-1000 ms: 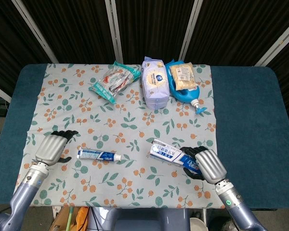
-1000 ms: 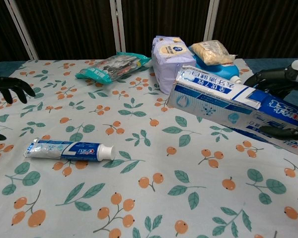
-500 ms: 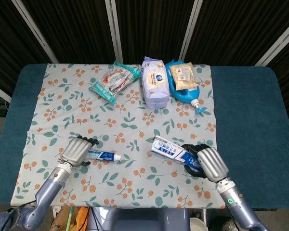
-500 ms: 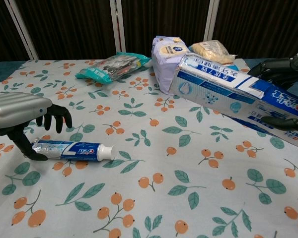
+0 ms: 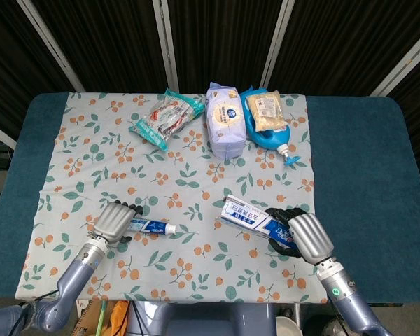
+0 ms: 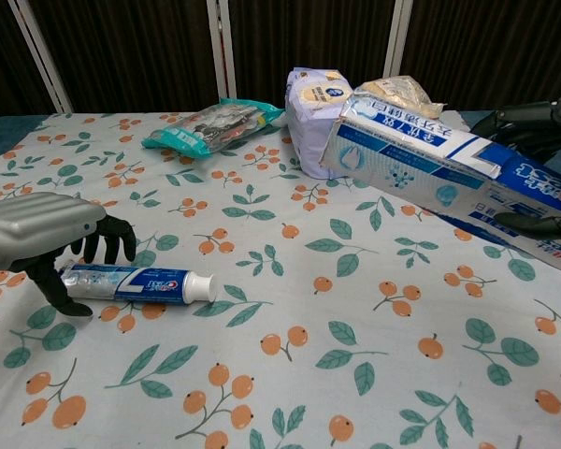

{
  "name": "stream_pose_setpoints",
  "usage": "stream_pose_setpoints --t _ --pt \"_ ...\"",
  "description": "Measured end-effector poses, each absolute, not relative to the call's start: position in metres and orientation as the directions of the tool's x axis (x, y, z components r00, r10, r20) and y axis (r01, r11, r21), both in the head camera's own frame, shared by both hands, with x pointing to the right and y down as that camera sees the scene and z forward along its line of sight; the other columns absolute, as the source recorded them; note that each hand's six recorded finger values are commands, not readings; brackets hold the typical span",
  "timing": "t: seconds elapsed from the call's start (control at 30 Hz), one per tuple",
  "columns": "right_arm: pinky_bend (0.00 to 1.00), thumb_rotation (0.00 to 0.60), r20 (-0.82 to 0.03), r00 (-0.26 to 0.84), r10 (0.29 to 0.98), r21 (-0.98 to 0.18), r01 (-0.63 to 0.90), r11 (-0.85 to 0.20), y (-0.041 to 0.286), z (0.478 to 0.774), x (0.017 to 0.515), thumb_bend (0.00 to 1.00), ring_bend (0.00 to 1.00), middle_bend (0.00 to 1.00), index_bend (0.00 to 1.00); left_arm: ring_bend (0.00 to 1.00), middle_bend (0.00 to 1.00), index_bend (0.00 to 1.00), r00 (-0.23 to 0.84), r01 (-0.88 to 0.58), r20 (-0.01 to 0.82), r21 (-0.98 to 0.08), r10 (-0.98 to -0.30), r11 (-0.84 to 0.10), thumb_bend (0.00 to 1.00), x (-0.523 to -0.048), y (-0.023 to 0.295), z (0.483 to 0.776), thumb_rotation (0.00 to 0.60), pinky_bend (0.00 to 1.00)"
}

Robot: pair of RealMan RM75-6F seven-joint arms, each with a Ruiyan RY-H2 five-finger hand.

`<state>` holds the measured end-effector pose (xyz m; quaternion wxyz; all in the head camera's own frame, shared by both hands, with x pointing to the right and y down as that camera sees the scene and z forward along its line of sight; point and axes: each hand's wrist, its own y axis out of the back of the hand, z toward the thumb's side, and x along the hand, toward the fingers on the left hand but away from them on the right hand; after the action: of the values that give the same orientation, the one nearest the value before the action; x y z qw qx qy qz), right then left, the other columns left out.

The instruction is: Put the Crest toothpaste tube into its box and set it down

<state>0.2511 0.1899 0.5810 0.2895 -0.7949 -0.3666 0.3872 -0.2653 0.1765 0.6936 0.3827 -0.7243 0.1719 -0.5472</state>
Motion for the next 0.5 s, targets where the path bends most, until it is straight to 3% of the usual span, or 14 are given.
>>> stream_pose_setpoints --t 0.17,0.5 --pt "0.4 0.6 -0.402 0.432 0.807 -0.743 0.361 -0.563 0.19 0.581 0.251 0.34 0.46 0.53 0.32 0.68 0.69 0.57 0.352 0.171 0.651 -0.752 -0.673 -0.637 0.43 -0.26 0.177 0.696 0.6 0.63" --pt "0.4 0.6 -0.406 0.422 0.81 -0.737 0.372 -0.564 0.189 0.582 0.253 0.34 0.46 0.53 0.31 0.74 0.76 0.64 0.396 0.183 0.584 -0.806 -0.709 -0.562 0.48 -0.259 0.163 0.678 0.6 0.69"
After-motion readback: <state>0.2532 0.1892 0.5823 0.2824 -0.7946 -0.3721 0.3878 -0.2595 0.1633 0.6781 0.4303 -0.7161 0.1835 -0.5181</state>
